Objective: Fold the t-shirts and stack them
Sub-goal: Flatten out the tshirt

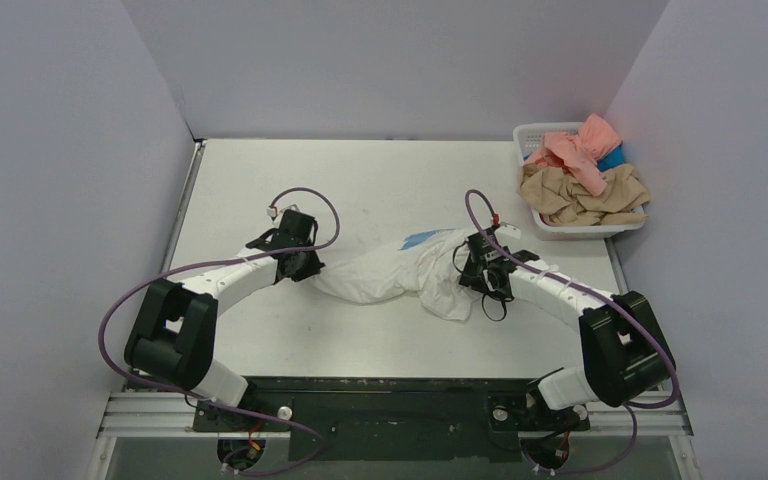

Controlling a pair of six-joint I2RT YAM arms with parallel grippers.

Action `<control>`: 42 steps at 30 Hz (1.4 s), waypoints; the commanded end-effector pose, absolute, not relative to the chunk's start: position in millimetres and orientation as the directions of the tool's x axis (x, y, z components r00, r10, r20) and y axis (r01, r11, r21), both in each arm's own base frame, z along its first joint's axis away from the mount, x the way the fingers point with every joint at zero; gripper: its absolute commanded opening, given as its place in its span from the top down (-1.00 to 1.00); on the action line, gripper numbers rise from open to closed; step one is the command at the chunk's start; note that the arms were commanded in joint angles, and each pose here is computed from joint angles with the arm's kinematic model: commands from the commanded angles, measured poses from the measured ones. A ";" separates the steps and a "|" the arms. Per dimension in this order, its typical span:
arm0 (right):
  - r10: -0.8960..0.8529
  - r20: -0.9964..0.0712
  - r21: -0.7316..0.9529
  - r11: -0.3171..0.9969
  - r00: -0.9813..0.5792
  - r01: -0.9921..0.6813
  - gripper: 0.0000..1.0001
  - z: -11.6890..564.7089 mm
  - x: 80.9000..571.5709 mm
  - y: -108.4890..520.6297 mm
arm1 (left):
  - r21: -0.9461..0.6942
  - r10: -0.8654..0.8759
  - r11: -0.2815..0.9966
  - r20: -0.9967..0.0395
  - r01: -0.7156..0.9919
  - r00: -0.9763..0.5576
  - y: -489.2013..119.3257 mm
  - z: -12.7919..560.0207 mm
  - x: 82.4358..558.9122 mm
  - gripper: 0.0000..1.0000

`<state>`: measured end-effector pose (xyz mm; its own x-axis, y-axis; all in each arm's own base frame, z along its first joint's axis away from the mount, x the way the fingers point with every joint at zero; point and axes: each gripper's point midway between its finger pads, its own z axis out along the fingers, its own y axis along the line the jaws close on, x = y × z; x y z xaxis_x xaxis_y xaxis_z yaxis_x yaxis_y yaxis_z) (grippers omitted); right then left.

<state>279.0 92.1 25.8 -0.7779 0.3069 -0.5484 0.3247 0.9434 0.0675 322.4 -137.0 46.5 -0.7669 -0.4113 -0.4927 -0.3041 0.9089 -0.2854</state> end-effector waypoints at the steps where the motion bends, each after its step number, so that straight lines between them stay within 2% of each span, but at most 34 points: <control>1: 0.306 -0.562 0.079 0.945 -0.769 0.319 0.10 28.3 287.8 93.5 | -0.292 -0.426 0.903 -0.530 -0.313 -0.733 -132.0 59.5 326.6 1.00; 3: 0.305 -0.568 0.059 0.942 -0.764 0.332 0.37 26.7 288.6 88.7 | -0.287 -0.429 0.903 -0.534 -0.321 -0.729 -130.0 60.2 327.0 1.00; 4: 0.303 -0.576 0.048 0.940 -0.759 0.339 0.63 27.4 289.3 85.9 | -0.279 -0.428 0.903 -0.540 -0.326 -0.725 -128.0 61.2 327.6 1.00; 6: 0.298 -0.599 0.025 0.935 -0.743 0.355 0.95 32.5 291.6 78.2 | -0.258 -0.425 0.905 -0.559 -0.338 -0.712 -122.2 65.9 330.4 1.00; 7: 0.290 -0.605 0.009 0.934 -0.742 0.358 1.00 35.4 292.2 73.4 | -0.250 -0.426 0.904 -0.578 -0.346 -0.696 -119.0 71.6 334.8 1.00; 12: 0.274 -0.646 -0.033 0.923 -0.713 0.385 1.00 59.9 295.7 48.8 | -0.248 -0.435 0.898 -0.627 -0.363 -0.646 -110.5 97.0 344.8 1.00; 15: 0.193 -0.685 -0.107 0.927 -0.703 0.359 1.00 92.0 288.3 30.9 | -0.265 -0.448 0.889 -0.672 -0.373 -0.590 -103.2 125.7 351.1 1.00; 20: 0.094 -0.793 -0.145 0.931 -0.602 0.336 1.00 162.7 284.0 10.2 | -0.343 -0.465 0.880 -0.760 -0.328 -0.454 -98.5 206.9 365.1 1.00; 27: 0.113 -0.884 -0.039 0.949 -0.454 0.312 1.00 242.6 269.5 7.9 | -0.454 -0.500 0.863 -0.828 -0.223 -0.253 -86.8 324.8 350.2 1.00; 31: 0.140 -0.948 0.061 0.962 -0.288 0.268 1.00 321.6 262.2 8.4 | -0.500 -0.513 0.855 -0.853 -0.136 -0.092 -72.8 412.6 328.3 1.00; 36: 0.164 -0.979 0.138 0.972 -0.124 0.191 1.00 401.2 238.2 5.8 | -0.544 -0.539 0.837 -0.838 -0.056 0.083 -46.9 496.5 279.6 1.00; 42: 0.226 -0.974 0.224 0.971 0.026 -0.083 1.00 485.9 195.9 30.5 | -0.567 -0.585 0.811 -0.775 0.147 0.239 -31.3 585.8 205.4 1.00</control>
